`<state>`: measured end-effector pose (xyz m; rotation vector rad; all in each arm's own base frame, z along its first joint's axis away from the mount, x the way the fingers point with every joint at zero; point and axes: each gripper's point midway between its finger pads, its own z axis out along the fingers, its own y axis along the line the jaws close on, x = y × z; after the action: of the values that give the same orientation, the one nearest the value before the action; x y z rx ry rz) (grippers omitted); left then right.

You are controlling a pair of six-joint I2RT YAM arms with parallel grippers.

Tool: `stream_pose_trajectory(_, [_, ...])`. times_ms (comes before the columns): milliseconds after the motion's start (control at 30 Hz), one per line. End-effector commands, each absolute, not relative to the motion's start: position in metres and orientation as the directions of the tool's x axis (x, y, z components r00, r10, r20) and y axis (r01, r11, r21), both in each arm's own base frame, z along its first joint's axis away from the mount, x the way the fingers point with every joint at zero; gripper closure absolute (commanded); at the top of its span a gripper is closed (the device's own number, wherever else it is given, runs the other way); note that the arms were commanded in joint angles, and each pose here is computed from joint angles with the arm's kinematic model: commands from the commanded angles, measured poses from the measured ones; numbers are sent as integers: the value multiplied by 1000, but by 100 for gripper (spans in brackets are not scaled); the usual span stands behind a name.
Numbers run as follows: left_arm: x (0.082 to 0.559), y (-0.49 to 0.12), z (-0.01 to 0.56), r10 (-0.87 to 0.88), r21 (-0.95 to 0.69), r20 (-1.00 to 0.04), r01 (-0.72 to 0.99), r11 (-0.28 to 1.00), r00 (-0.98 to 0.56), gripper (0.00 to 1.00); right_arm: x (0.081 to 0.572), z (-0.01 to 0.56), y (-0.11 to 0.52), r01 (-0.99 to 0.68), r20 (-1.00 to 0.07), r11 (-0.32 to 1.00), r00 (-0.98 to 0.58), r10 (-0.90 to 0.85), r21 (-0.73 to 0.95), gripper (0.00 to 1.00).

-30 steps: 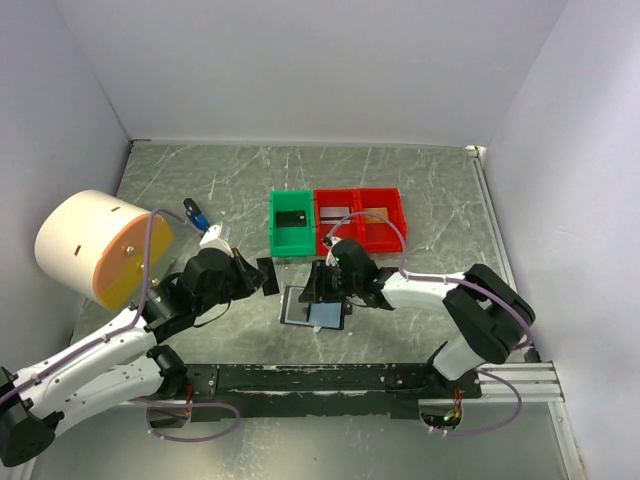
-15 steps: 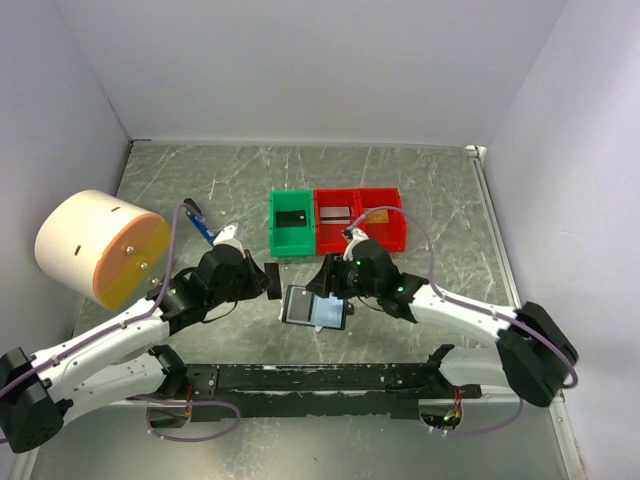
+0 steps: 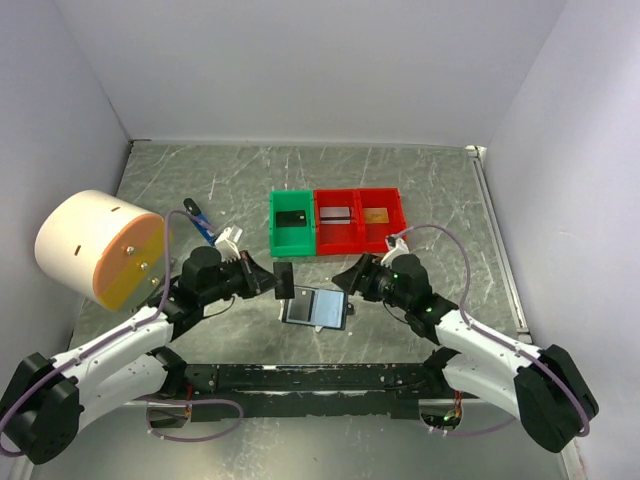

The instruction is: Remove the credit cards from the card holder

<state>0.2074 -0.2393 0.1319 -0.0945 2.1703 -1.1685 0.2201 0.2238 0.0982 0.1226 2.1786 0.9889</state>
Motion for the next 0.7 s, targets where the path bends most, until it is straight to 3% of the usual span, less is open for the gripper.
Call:
stream_pose_trajectory(0, [201, -255, 177, -348, -809, -561, 408, 423, -751, 93, 216, 132, 234, -318, -547, 503, -729, 413, 804, 30])
stream_pose_trajectory(300, [187, -268, 208, -303, -791, -611, 544, 281, -732, 93, 187, 196, 246, -581, -625, 243, -665, 408, 777, 30])
stream_pose_trajectory(533, [171, -278, 231, -286, -786, -611, 608, 112, -738, 93, 172, 206, 262, -591, -601, 140, -732, 321, 794, 34])
stream_pose_trajectory(667, [166, -278, 234, -277, -781, -614, 619, 83, -739, 93, 166, 209, 272, -600, -605, 119, -740, 293, 791, 38])
